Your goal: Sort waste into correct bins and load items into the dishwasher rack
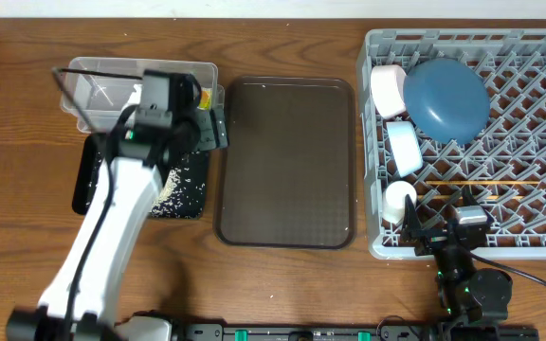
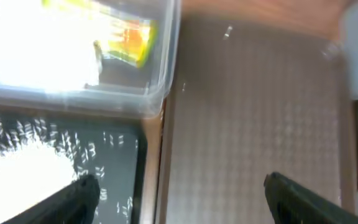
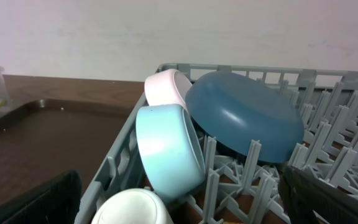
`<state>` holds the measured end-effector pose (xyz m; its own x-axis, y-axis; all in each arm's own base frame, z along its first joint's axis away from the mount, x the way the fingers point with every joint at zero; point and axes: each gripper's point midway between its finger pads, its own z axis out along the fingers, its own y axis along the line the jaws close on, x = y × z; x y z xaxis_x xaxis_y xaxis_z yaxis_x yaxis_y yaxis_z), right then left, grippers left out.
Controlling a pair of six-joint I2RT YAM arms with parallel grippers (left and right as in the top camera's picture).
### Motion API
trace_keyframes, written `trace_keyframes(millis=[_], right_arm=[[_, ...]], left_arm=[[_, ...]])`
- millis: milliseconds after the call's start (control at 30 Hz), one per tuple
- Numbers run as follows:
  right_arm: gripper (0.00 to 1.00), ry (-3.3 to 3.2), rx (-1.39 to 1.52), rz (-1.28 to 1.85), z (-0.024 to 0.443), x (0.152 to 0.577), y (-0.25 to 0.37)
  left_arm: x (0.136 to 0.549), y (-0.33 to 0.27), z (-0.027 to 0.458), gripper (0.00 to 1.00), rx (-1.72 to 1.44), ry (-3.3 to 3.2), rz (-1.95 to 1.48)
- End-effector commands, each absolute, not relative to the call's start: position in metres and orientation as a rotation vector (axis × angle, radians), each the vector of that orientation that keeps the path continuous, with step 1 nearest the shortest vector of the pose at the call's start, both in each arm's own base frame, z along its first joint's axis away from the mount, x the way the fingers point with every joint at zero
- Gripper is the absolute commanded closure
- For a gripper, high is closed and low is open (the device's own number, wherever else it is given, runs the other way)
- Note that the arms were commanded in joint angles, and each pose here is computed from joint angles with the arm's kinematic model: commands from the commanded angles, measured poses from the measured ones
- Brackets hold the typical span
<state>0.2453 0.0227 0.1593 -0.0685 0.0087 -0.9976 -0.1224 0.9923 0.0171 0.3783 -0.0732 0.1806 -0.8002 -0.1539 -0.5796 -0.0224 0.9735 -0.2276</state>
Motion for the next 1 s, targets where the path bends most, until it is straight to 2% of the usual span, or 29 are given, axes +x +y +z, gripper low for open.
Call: trace_keyframes(millis=[0, 233, 533, 967], right_arm=[[0.01, 1.632, -0.106, 0.101, 0.159, 0.245, 0.025], [0.01, 1.632, -0.106, 0.101, 0.159, 0.245, 0.025], [0.01, 1.632, -0.106, 0.101, 0.159, 0.245, 0.025], [0.01, 1.632, -0.106, 0.102, 0.159, 0.245, 0.025]], left_arm=[[0.371, -0.068, 0.203, 0.12, 0.022, 2.331, -0.218], [0.328, -0.055, 0.211, 0.12, 0.123, 2.026, -0.171], [0.272, -0.028, 0.170, 0.12, 0.051, 1.831, -0.130], [0.251, -0.022, 0.147, 0.12, 0.045, 1.699, -0.107]])
